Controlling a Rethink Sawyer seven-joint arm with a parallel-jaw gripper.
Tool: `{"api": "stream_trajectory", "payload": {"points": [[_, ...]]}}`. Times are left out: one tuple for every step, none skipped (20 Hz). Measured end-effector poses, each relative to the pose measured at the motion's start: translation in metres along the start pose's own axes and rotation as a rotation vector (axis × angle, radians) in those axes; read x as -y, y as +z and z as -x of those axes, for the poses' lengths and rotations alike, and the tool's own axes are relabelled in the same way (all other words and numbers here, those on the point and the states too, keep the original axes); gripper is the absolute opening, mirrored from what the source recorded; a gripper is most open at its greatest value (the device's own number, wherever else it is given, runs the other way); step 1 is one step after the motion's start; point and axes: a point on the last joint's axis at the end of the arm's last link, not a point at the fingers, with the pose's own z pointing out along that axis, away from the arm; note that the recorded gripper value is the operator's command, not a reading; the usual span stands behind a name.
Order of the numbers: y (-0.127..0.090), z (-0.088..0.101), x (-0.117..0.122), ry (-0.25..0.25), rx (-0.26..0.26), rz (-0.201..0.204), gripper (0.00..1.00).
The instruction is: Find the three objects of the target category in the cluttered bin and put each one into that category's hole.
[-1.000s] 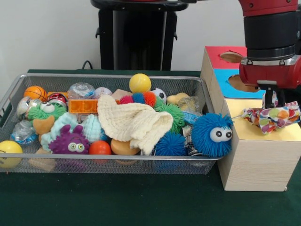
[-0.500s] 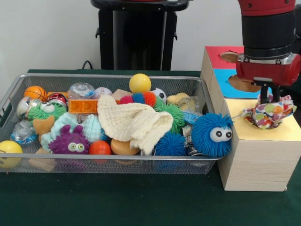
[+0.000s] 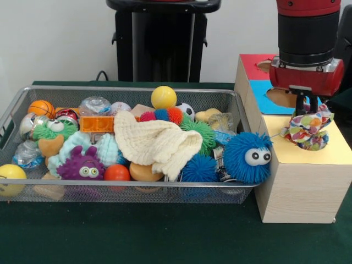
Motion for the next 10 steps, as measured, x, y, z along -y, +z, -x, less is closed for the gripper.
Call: {"api": "stream_trajectory", "payload": {"points": [[0.0001, -0.0002, 0.0001, -0.002, 0.001, -0.001, 0.0], [0.0002, -0.0007, 0.0002, -0.004, 0.003, -0.003, 0.0], [0.0002, -0.0012, -0.0002, -0.006, 0.006, -0.004, 0.0], [0.0008, -0.0027, -0.0015, -0.011, 0.018, -0.004, 0.0], [0.001, -0.003, -0.0017, -0.013, 0.022, -0.004, 0.0], [0.0015, -0.0034, -0.0018, -0.015, 0.031, -0.006, 0.0], [0.0021, -0.0039, -0.0019, -0.018, 0.04, -0.007, 0.0], [0.0028, -0.0047, -0.0023, -0.022, 0.049, -0.008, 0.0], [0.0034, -0.0053, -0.0028, -0.024, 0.056, -0.008, 0.0], [0.0041, -0.006, -0.0032, -0.027, 0.063, -0.008, 0.0]]}}
